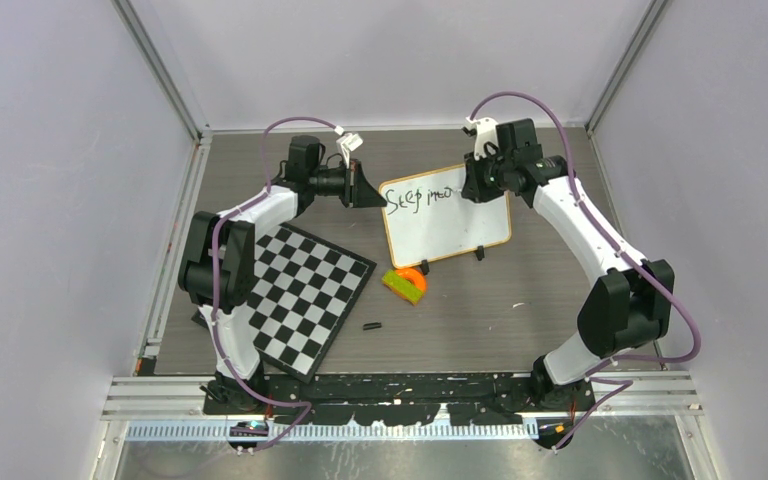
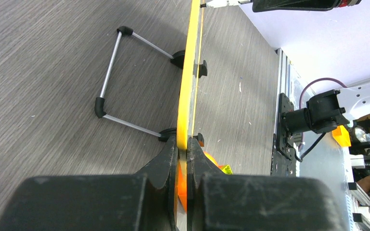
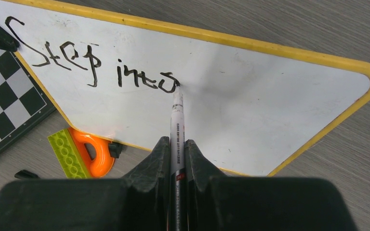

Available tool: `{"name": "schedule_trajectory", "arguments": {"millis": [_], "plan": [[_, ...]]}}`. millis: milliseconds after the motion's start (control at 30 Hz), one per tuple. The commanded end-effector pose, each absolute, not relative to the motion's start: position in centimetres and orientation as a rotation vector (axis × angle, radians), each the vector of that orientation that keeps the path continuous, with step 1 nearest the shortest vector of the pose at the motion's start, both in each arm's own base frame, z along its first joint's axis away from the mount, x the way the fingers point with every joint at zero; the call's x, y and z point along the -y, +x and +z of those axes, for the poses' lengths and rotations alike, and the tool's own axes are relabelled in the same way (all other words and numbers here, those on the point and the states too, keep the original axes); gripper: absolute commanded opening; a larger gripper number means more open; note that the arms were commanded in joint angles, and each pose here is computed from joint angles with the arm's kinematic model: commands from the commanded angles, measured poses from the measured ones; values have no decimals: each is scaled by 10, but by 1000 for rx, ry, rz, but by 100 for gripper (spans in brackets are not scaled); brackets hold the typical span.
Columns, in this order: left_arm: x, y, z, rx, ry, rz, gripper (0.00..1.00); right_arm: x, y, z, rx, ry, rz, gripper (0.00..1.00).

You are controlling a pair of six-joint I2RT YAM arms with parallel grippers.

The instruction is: Write a sentence on the whiteboard

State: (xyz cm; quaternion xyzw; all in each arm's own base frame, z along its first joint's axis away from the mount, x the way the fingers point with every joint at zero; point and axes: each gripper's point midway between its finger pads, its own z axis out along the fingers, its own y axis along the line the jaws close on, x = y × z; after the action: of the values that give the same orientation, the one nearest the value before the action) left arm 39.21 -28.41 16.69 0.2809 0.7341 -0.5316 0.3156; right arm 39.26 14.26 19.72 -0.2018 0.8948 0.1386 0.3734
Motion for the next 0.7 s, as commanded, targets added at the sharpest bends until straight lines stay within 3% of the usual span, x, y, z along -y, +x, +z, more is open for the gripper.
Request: {"name": "schedule_trajectory", "arguments": {"millis": [0,667], "plan": [[287,389,182,-1870,798,-1363,0,-135,393,203,-2263,-501,319,0],[279,385,170,-1950,902,-1335,0,-148,375,237,-2206,-545,466,0]]}}
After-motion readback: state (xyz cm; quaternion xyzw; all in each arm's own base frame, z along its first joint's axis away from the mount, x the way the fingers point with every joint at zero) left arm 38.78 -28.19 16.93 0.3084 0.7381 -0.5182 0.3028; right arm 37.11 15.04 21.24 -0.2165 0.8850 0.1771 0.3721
